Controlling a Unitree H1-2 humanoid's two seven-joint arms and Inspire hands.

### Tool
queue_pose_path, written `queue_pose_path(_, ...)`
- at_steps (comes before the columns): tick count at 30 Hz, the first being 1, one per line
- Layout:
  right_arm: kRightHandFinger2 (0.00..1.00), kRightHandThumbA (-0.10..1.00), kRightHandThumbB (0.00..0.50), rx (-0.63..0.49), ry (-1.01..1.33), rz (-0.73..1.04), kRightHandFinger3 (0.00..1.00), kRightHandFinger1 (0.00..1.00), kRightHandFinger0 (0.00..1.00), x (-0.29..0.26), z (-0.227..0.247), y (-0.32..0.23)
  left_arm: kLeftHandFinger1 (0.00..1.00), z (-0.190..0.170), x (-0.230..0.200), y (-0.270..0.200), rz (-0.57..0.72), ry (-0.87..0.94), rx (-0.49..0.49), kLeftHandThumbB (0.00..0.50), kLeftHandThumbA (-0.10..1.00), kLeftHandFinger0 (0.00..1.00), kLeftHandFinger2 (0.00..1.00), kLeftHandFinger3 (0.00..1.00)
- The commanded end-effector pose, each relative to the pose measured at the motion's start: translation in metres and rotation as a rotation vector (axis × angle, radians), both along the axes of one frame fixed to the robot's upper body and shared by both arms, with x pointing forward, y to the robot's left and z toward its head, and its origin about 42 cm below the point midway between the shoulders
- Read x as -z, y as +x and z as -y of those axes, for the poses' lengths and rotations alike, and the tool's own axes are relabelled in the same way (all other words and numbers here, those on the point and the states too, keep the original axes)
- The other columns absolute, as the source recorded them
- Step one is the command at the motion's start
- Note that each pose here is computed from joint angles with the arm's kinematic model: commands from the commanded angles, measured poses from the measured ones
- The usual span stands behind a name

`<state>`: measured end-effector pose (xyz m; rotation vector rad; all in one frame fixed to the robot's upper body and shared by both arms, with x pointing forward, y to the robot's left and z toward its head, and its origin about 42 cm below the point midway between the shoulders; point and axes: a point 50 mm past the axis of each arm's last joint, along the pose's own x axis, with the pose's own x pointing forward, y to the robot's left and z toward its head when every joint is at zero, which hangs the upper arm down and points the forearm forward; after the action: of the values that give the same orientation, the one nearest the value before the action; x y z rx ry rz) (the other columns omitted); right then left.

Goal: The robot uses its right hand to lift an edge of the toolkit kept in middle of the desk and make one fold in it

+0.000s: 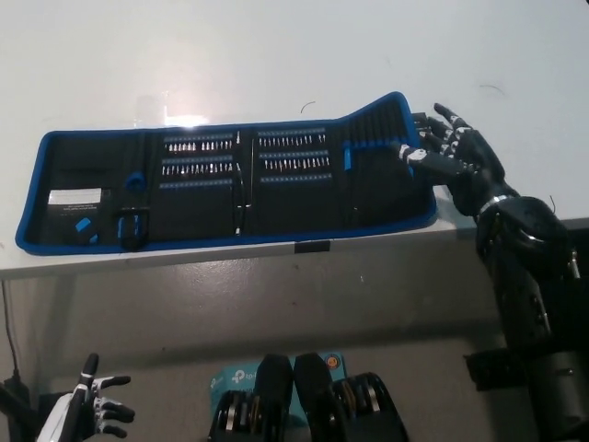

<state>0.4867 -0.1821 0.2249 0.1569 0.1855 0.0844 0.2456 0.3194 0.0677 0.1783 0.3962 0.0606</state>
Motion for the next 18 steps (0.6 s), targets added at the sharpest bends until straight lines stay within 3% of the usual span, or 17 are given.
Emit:
queue_pose_path(1,1.0,0.82,0.276,0.007,-0.004,0.031,1.0,1.0,1.0,-0.011,-0.008,0.0,0.45,0.001,-0.01,0.002,0.036,0.01,0.012,0.5,1.0,0.44,0.38,0.63)
queue_pose_path(6,1.0,0.8,0.211,0.047,0.023,-0.033,1.0,1.0,1.0,0.023,-0.007,-0.014,0.44,0.0,-0.01,0.005,0.041,0.008,0.017,0.5,1.0,0.41,0.35,0.61)
queue_pose_path(9,1.0,0.76,0.207,0.091,0.049,-0.08,1.0,1.0,1.0,0.045,-0.002,-0.024,0.45,0.001,-0.012,0.005,0.048,0.012,0.018,0.5,1.0,0.42,0.36,0.62)
queue_pose_path(12,1.0,0.79,0.207,0.092,0.025,-0.086,1.0,1.0,1.0,0.058,0.002,-0.03,0.44,0.001,-0.009,0.002,0.047,0.005,0.017,0.5,1.0,0.42,0.36,0.61)
queue_pose_path(14,1.0,0.8,0.18,0.105,0.009,-0.098,1.0,1.0,1.0,0.069,0.008,-0.035,0.42,0.001,-0.008,0.0,0.05,0.006,0.014,0.5,1.0,0.38,0.34,0.6)
queue_pose_path(18,1.0,0.75,0.206,0.133,0.022,-0.102,1.0,1.0,1.0,0.075,0.014,-0.039,0.43,-0.001,-0.01,-0.001,0.041,0.005,0.008,0.5,1.0,0.4,0.34,0.61)
